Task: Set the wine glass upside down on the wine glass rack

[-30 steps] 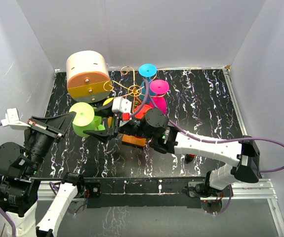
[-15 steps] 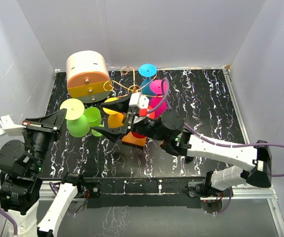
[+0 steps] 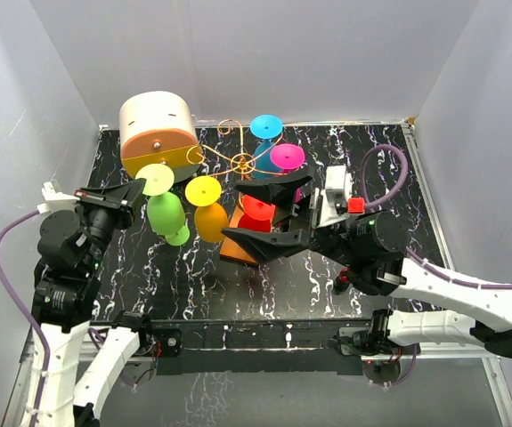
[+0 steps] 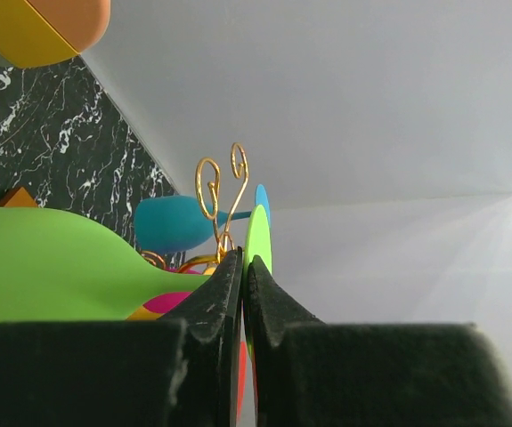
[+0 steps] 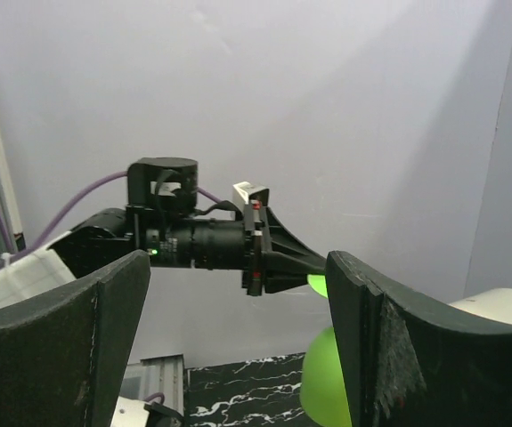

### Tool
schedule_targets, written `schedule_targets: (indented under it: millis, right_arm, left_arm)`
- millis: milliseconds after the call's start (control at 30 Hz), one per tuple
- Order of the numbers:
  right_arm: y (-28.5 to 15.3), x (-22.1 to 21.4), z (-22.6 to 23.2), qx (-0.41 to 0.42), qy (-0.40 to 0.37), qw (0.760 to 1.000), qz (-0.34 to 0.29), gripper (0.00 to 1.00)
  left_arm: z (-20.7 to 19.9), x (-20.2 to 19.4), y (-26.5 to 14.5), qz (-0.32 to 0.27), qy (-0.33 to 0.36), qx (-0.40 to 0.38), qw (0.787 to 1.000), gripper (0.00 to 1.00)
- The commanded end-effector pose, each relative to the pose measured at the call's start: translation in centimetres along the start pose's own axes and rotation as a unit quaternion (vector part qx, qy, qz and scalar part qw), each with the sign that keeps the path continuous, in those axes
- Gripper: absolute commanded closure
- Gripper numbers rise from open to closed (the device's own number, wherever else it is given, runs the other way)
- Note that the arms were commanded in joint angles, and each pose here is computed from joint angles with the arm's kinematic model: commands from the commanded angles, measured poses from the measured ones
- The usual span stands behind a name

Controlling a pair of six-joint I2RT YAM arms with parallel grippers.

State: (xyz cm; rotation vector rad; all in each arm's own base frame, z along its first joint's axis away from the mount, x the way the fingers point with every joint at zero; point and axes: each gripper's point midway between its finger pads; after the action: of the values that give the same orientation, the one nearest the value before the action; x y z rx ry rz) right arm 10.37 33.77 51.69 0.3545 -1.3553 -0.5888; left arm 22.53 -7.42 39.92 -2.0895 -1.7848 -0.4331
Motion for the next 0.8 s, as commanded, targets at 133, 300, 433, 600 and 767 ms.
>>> schedule_targets:
  millis: [133,300,433,600,767]
  right_arm:
    - [-0.9,0.9,1.2,0.014,0.047,0.999,-0.015,0.22]
    - [-1.3,1.1,1.3,0.013,0.055,0.998,-0.017,0.22]
    - [-1.8,1.3,0.3,-0.02,0.057,0.998,-0.015,0.22]
    - [-3.3,1.0,-3.0,-0.121,0.059,0.991,-0.008,0.24]
    - [-6.4,1.0,-7.4,-0.26,0.047,0.965,-0.005,0.25]
  left_arm:
    - [-1.8,0.5,2.1,-0.009,0.032,-0.042,0.999,1.0]
    - [-1.3,-0.2,3.2,0.016,0.064,-0.023,0.998,1.0]
    - [-2.1,-0.9,3.8,0.034,0.062,-0.047,0.996,1.0]
    - [-2.6,-1.5,5.0,0.053,0.063,-0.059,0.995,1.0]
    - [-3.4,-2.2,6.2,0.073,0.066,-0.08,0.992,1.0]
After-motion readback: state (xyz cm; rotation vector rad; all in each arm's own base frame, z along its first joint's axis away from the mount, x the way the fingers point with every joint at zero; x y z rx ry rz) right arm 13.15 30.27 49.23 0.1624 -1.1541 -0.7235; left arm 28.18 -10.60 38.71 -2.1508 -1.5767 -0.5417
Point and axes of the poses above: each gripper's point midway between its finger pads, its own y axis out along the fingers, its own z axis along the line the jaws close on, x = y × z, and after that the axes turned 14 degrees about y, right-handed
